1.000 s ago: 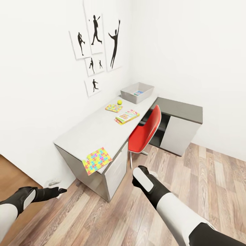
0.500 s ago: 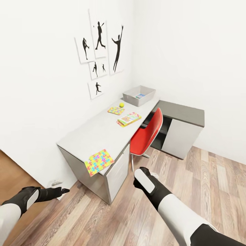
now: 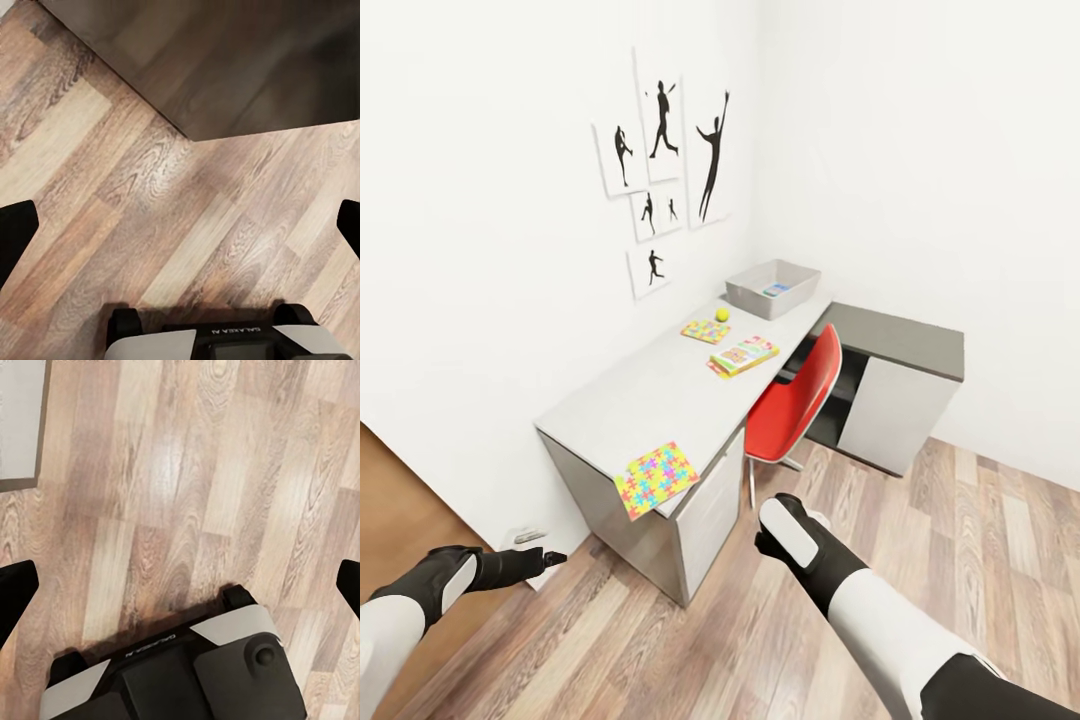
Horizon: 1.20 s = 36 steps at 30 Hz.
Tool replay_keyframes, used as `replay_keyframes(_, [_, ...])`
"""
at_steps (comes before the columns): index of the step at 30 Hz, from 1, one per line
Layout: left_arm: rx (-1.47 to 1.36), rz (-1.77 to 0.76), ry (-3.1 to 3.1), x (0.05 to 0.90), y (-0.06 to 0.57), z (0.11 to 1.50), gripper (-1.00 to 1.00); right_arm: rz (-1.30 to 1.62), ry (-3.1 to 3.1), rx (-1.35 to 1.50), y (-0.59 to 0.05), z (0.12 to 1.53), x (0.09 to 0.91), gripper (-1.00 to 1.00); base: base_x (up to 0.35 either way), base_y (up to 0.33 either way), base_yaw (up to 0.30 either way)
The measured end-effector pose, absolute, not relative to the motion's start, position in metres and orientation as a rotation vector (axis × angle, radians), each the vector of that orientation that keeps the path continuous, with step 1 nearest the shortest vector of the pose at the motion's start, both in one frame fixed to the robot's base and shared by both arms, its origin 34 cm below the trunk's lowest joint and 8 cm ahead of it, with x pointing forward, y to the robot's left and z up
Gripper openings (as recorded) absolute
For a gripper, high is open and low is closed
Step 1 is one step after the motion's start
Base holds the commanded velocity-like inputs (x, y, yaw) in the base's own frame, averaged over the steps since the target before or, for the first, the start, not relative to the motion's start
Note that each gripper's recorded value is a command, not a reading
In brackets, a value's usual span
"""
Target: Put all the toys in the child's room - the three board games (two on the bed and one on the table), the two jigsaw puzzles on the table, and the tennis ball on the table - inside the toy box on the table in the child's room.
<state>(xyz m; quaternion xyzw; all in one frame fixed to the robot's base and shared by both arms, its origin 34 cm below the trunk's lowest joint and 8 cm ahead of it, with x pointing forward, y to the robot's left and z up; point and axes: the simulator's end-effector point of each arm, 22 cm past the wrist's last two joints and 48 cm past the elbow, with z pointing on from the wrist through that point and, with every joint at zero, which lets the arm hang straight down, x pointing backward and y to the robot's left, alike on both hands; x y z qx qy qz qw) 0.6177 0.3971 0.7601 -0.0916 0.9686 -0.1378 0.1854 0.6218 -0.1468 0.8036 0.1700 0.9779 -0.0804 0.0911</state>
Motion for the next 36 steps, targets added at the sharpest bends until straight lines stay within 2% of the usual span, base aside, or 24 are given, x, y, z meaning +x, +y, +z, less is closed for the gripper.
replay_keyframes(27, [-0.248,-0.388,2.686,0.628,0.397,0.783,1.0,-0.285,2.898,0.516,-0.162,0.812,0.616,1.0,0.0,0.0,0.108])
replay_keyframes(36, [-0.241,-0.393,2.673,0.63,0.396,0.79,1.0,-0.354,2.907,0.574,-0.222,0.796,0.606,1.0,0.0,0.0,0.143])
